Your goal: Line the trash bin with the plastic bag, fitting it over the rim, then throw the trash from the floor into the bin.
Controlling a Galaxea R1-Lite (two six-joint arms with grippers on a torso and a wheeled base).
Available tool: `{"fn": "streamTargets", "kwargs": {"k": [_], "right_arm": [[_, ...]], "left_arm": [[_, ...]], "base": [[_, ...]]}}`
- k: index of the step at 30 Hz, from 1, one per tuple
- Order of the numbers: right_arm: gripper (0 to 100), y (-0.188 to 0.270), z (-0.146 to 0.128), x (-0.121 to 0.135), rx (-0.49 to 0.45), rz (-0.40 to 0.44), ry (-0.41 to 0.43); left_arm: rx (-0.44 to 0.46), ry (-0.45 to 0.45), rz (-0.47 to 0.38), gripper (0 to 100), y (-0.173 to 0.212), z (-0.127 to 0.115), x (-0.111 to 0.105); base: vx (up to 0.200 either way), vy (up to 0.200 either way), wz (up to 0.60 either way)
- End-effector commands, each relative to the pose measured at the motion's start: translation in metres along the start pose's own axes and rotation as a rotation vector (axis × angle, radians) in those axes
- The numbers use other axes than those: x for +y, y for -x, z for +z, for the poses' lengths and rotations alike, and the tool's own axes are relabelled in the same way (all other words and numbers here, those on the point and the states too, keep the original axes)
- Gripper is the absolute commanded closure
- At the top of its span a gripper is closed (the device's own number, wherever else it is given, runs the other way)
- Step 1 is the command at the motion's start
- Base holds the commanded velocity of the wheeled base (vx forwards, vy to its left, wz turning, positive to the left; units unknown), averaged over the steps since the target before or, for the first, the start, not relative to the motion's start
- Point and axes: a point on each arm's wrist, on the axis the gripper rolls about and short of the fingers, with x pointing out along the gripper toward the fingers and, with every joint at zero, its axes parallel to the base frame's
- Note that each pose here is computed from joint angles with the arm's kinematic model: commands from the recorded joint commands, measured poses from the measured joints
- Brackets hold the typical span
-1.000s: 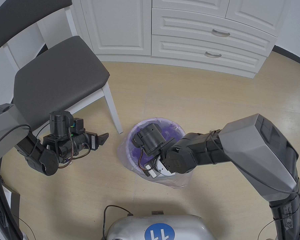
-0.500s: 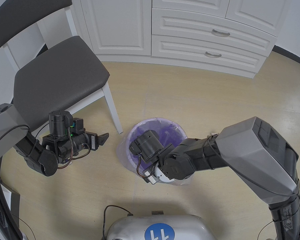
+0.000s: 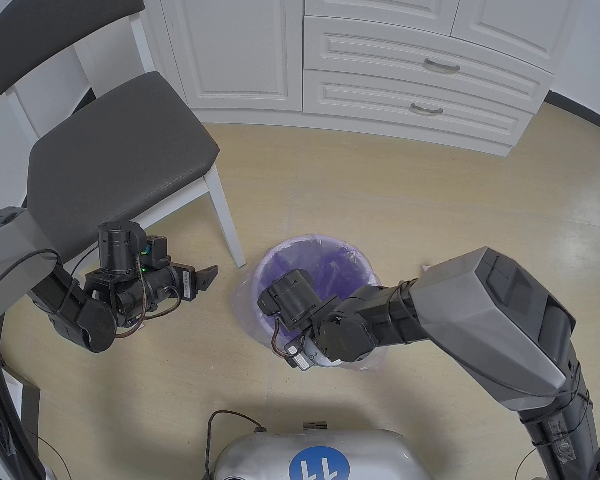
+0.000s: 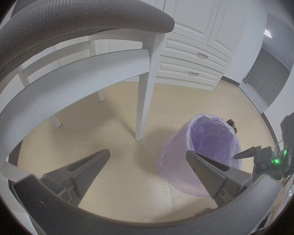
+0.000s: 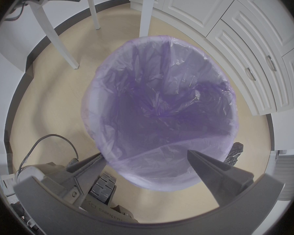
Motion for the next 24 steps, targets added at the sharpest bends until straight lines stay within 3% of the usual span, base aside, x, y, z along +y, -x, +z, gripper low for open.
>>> {"fn": "streamTargets", "kwargs": {"k": [1, 7, 17, 24], "right_arm": [[0, -0.015, -0.003, 0.008, 0.014, -0.002, 0.007], [0, -0.006, 0.002, 0.007, -0.005, 0.003, 0.007], [0, 0.055, 0.024, -0.007, -0.11, 0.001, 0.023], [0, 0.029, 0.031, -0.016, -0.11, -0.026, -0.019]], "left_arm": [[0.003, 0.0, 0.0, 0, -0.001, -0.001, 0.0], [0.001, 0.0, 0.0, 0, -0.002, -0.001, 0.0], [-0.003, 0.001, 0.0, 0, 0.001, 0.001, 0.0], [-0.017, 0.002, 0.001, 0, 0.001, 0.002, 0.001]], "base": [[0.0, 0.0, 0.0], [0.0, 0.0, 0.0], [0.0, 0.0, 0.0], [0.0, 0.0, 0.0]]}}
